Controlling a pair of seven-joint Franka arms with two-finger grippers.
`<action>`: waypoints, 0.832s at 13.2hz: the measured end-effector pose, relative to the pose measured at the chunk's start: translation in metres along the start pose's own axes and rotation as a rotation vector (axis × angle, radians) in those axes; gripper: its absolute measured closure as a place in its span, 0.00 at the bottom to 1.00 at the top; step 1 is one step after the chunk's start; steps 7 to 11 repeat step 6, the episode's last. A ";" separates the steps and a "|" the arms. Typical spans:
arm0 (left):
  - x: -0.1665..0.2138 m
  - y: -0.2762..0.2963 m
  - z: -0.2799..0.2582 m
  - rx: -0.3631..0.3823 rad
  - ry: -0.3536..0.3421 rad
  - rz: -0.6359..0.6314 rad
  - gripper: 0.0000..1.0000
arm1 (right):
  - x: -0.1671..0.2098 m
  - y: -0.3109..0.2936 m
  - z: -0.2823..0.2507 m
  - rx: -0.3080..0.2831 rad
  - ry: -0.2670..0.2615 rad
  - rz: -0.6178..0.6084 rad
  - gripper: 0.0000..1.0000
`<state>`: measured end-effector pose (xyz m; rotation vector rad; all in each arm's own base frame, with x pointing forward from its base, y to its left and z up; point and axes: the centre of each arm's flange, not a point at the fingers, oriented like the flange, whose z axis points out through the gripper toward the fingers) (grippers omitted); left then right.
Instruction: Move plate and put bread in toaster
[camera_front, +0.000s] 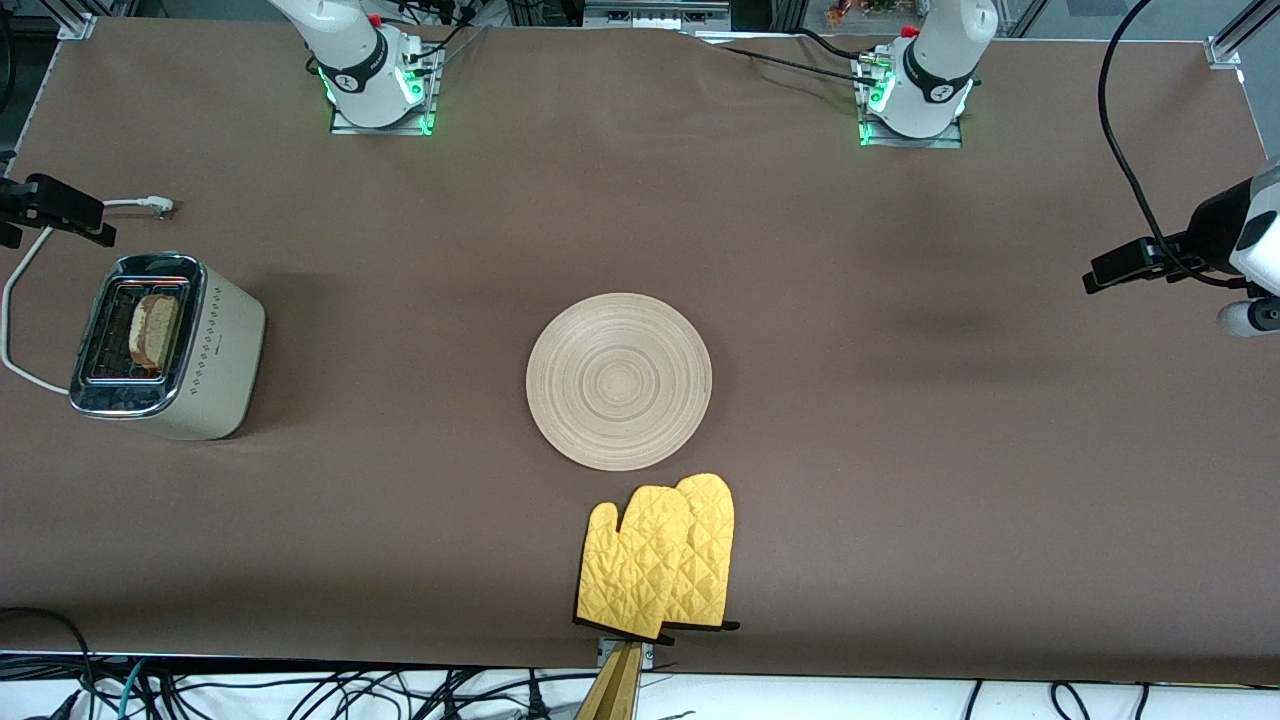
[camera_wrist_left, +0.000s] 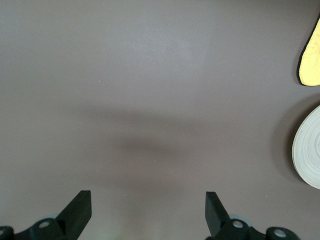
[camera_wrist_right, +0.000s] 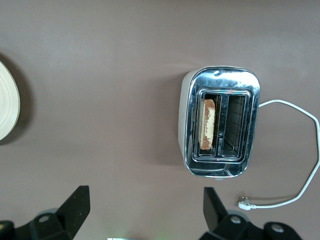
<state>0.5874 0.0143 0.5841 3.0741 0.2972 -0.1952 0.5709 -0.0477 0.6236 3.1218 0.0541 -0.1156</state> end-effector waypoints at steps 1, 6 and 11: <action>0.000 -0.001 0.000 0.000 0.000 -0.001 0.00 | 0.000 0.000 0.002 -0.001 -0.003 -0.001 0.00; 0.001 -0.004 0.000 0.003 0.001 -0.006 0.00 | 0.004 0.001 0.009 -0.013 -0.017 -0.001 0.00; 0.001 -0.004 0.000 0.003 0.001 -0.006 0.00 | 0.004 0.001 0.009 -0.013 -0.017 -0.001 0.00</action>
